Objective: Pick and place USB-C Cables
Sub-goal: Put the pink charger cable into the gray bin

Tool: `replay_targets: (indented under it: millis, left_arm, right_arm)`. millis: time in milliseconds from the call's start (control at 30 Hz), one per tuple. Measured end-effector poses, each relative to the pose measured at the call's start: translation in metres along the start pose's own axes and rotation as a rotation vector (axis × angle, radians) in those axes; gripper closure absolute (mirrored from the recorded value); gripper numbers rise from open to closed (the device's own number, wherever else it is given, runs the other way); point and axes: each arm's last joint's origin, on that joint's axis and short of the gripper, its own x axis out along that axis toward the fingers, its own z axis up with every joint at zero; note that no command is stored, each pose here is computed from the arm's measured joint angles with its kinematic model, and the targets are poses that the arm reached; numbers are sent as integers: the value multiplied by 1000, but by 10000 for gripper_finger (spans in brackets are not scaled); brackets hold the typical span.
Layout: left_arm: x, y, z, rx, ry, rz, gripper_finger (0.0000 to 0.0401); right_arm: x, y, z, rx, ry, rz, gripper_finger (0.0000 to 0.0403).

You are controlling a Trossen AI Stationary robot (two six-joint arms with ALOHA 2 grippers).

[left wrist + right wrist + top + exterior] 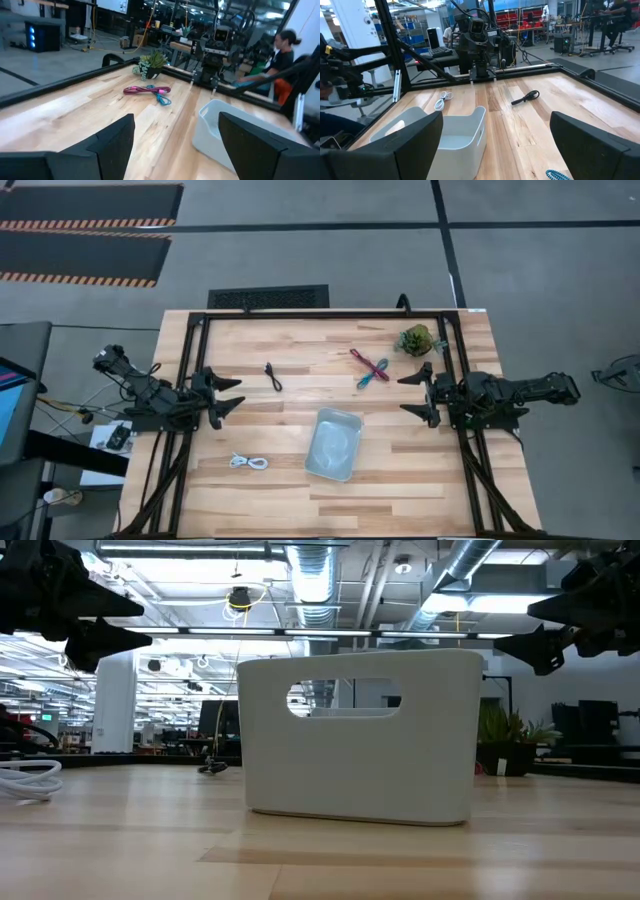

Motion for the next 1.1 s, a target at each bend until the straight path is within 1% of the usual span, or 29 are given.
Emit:
replay_targets:
  millis: [100,267,367,433,500,600,667,733,800,967,1033,1100]
  left_arm:
    - [0,0,0,-80,-3,-1,127]
    - [0,-1,0,-322,9,-27,127]
    - [0,-1,0,-421,7,-19,127]
    - [0,0,0,-449,-6,2,127]
    - [0,0,0,-472,-12,11,127]
    - [0,0,0,-465,-13,16,127]
    - [0,1,1,-455,-19,27,127]
    - [0,1,1,-466,-19,28,127]
    - [0,1,1,-478,-24,34,127]
    - [0,4,2,-551,-86,120,127]
    - [0,5,1,-574,-90,133,127]
    - [-1,5,1,-578,-89,136,127]
  right_arm:
    - [0,0,0,0,0,0,10]
    - [0,0,0,-1,0,-1,10]
    - [0,0,0,-1,-2,-1,10]
    - [0,0,2,25,-18,1,10]
    - [0,1,5,122,-47,7,10]
    - [0,1,10,277,-96,24,10]
    - [-1,1,12,343,-115,33,10]
    - [-1,1,12,380,-116,35,10]
    - [-1,1,12,390,-116,36,10]
    - [-1,1,13,451,-127,44,10]
    - [-1,1,13,478,-128,46,10]
    - [-1,1,13,534,-126,49,10]
